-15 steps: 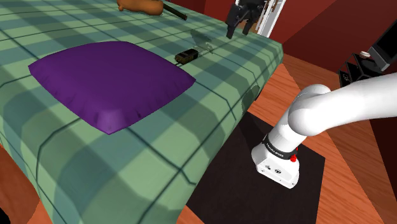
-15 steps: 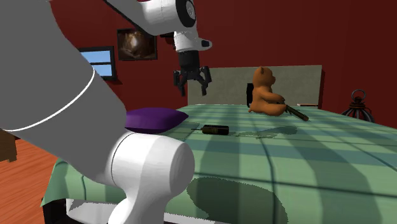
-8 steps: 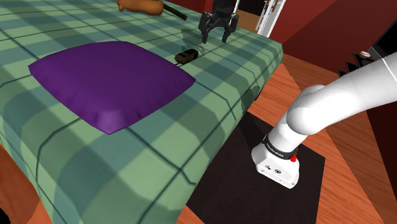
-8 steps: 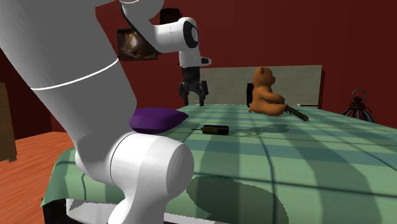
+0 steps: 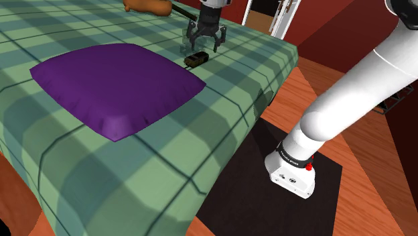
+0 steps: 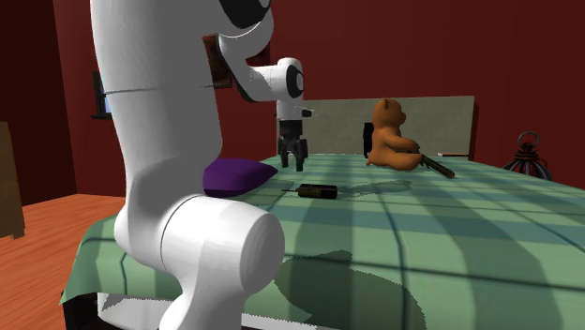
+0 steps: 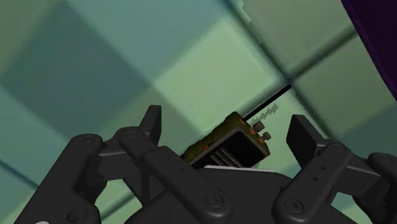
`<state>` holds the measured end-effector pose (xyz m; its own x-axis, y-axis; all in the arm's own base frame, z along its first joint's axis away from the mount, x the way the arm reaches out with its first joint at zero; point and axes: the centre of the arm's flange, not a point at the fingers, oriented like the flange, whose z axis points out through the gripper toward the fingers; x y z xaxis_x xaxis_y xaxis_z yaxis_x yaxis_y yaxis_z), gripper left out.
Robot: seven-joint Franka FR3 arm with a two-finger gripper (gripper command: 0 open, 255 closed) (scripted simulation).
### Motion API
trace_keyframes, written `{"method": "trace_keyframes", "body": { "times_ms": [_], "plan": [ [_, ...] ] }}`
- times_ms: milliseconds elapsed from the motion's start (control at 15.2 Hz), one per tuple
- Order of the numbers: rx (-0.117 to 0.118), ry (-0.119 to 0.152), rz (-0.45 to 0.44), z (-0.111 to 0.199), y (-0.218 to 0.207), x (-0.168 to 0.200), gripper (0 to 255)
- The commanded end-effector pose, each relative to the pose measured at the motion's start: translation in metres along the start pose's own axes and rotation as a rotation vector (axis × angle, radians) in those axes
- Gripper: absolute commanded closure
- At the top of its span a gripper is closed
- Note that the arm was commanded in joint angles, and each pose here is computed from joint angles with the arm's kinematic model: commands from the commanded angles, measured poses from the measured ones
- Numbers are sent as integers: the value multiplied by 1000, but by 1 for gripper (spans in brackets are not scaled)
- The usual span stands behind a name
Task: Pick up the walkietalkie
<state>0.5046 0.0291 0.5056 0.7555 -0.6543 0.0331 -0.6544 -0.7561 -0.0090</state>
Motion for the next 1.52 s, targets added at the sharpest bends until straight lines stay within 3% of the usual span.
{"method": "trace_keyframes", "body": {
  "times_ms": [0,330,924,990,1452],
  "plan": [
    [5,-15,76,15,-10,19,0],
    [15,-49,244,51,-34,67,0],
    [15,-49,244,91,-34,66,0],
    [15,-49,244,91,-33,66,255],
    [15,-49,244,91,-34,66,255]
  ]
}}
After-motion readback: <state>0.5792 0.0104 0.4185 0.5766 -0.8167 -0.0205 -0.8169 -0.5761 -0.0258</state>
